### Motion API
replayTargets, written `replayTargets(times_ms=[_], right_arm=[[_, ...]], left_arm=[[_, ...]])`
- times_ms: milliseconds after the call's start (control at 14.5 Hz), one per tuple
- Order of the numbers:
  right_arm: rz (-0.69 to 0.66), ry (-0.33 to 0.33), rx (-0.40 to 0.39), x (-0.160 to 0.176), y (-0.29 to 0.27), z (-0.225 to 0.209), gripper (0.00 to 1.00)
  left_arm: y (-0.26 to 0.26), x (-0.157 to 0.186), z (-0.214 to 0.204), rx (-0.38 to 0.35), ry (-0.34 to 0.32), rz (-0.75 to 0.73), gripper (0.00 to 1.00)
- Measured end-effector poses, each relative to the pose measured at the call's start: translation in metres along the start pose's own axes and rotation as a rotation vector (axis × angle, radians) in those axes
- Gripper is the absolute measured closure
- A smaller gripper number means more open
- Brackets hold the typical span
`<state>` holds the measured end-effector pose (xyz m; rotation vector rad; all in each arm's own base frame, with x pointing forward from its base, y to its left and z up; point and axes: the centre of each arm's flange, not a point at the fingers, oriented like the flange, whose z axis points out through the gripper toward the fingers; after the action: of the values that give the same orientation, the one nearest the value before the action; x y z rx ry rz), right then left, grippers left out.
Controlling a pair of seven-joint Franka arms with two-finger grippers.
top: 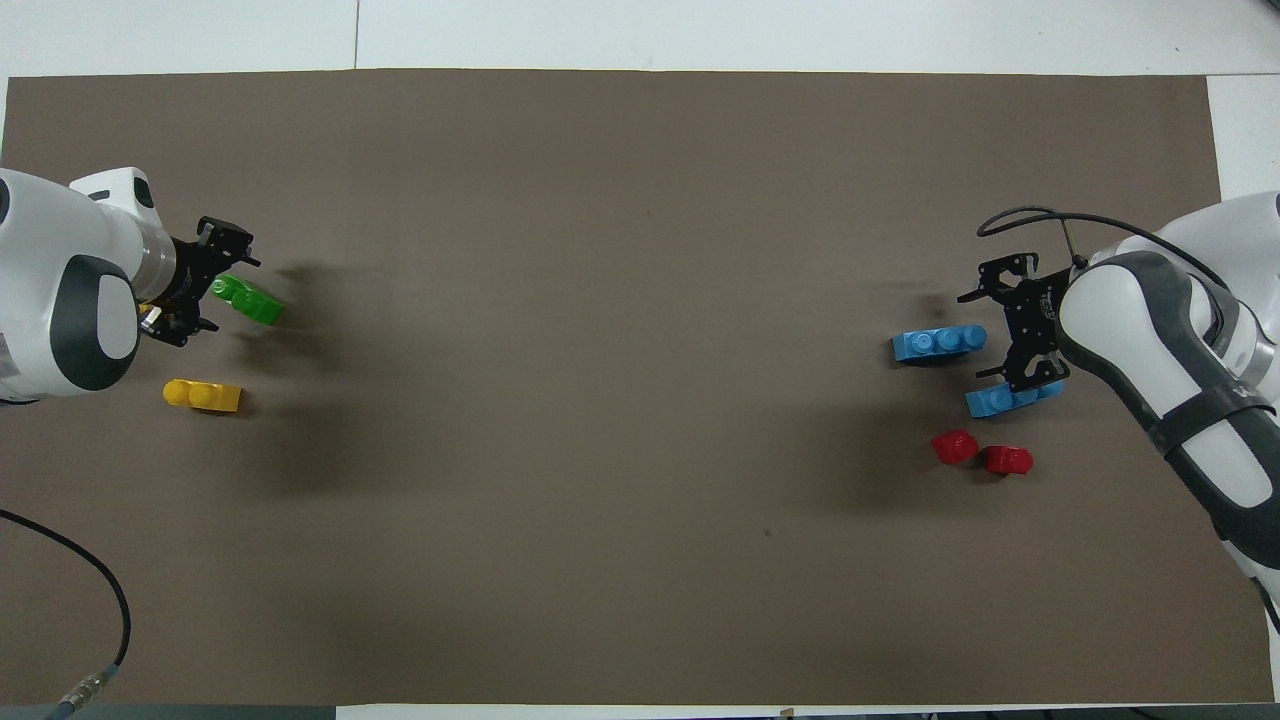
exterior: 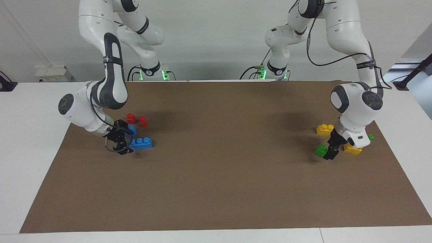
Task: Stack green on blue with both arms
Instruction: 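Lower and close the left gripper on the green brick while the right grips blue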
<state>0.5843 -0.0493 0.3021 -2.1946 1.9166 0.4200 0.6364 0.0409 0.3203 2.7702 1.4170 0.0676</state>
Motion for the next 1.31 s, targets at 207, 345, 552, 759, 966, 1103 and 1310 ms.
replayTargets(times_ms=[207,345,552,759,966,1103,1310], right_arm=[[0.003,-0.01,0.014,0.002,0.003,0.007,0.0],[0.005,-0.008,0.015,0.003,0.005,0.01,0.0],[0.006,-0.009,0.013,0.003,0.005,0.011,0.0],[0.007,-0.009,0.011,0.003,0.006,0.012,0.11],[0.007,-0.009,0.011,0.004,0.006,0.012,0.23],[0.008,-0.004,0.019,0.004,0.006,0.011,0.47],[-0.019,0.001,0.037,0.013,0.005,0.005,0.66]], left_arm=[[0.002,0.001,0.005,0.002,-0.003,0.002,0.0],[0.002,0.002,0.005,0.001,-0.002,0.001,0.0],[0.002,0.003,0.007,0.009,0.007,0.012,0.0],[0.002,0.003,0.006,0.012,0.018,0.021,0.0],[0.002,0.004,0.007,0.011,0.022,0.022,0.0],[0.003,0.004,0.009,0.01,0.023,0.023,0.0],[0.003,0.005,0.014,0.006,0.023,0.022,0.09]])
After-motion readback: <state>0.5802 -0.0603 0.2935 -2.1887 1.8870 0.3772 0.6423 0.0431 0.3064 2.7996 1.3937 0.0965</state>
